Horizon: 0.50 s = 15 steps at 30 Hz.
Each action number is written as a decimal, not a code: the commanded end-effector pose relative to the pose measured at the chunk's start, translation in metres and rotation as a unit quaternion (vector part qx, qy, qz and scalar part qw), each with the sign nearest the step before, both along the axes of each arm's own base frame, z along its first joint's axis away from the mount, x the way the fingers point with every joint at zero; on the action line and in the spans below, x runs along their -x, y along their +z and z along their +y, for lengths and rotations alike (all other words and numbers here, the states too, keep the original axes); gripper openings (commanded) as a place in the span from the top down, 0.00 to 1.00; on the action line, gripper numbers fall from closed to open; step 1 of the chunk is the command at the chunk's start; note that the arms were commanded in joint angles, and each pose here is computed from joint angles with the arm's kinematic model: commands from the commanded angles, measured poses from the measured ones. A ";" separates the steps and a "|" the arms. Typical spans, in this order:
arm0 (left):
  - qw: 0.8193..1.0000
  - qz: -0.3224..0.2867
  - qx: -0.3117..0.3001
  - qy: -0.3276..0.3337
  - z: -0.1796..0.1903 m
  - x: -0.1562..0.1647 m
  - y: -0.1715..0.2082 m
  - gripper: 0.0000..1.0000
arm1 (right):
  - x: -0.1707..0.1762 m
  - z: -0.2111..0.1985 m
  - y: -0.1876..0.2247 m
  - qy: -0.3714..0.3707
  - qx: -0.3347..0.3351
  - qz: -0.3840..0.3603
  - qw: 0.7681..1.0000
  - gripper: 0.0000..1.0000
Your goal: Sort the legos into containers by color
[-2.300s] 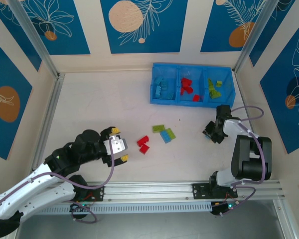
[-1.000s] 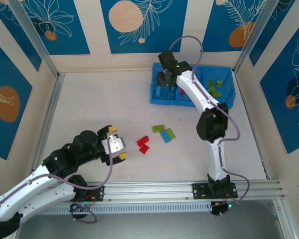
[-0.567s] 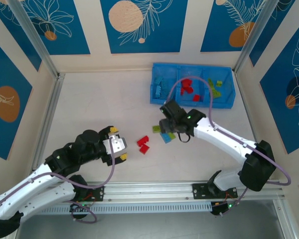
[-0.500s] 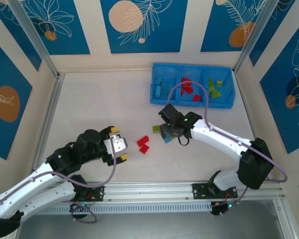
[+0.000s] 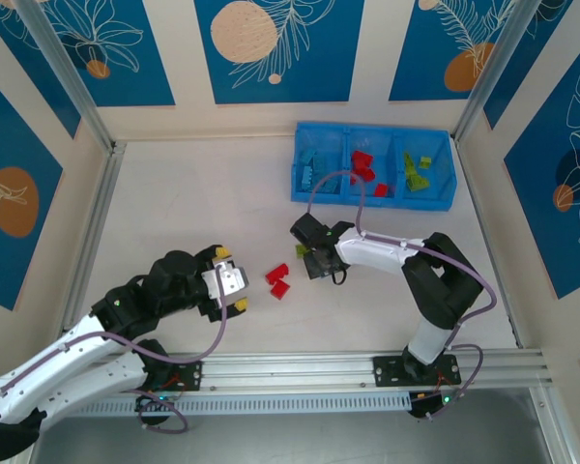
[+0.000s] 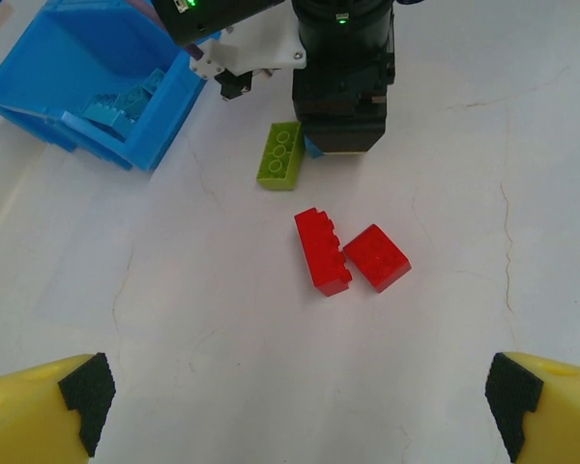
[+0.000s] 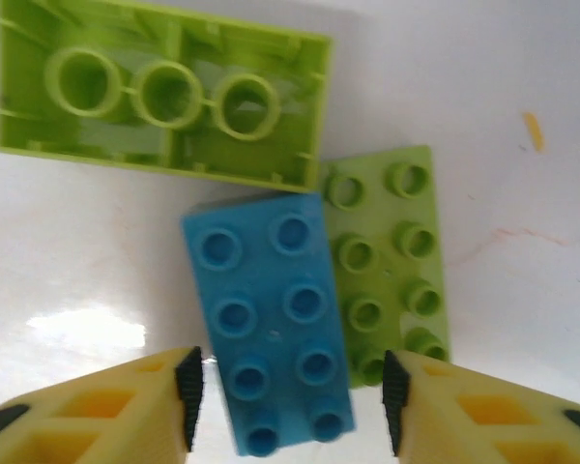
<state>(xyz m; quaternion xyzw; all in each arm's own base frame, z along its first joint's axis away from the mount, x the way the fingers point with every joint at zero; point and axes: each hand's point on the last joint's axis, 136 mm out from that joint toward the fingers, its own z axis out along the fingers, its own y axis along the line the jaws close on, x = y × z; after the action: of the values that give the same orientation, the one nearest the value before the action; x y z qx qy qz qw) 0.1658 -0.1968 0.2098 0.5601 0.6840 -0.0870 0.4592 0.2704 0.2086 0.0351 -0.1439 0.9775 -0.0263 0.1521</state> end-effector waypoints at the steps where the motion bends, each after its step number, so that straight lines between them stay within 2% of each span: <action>1: 1.000 0.000 0.001 0.006 0.000 -0.004 -0.001 0.00 | 0.006 0.018 -0.006 0.009 -0.044 0.011 0.999 0.50; 9: 1.000 0.003 -0.003 0.009 0.001 -0.005 -0.004 0.00 | 0.022 0.026 -0.026 0.019 -0.022 0.030 0.999 0.55; 12: 1.000 0.013 0.000 -0.006 -0.004 -0.001 -0.005 0.00 | 0.023 0.024 -0.031 0.005 0.002 0.031 1.000 0.46; 15: 0.999 0.034 0.020 -0.034 -0.013 0.009 -0.002 0.00 | 0.024 0.022 -0.027 -0.009 0.012 0.024 1.000 0.44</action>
<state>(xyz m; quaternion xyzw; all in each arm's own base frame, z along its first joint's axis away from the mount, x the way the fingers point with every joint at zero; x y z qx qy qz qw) 0.1639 -0.2015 0.2039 0.5679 0.6849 -0.0974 0.4460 0.2683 0.2358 0.0310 -0.1511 0.9723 -0.0237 0.1768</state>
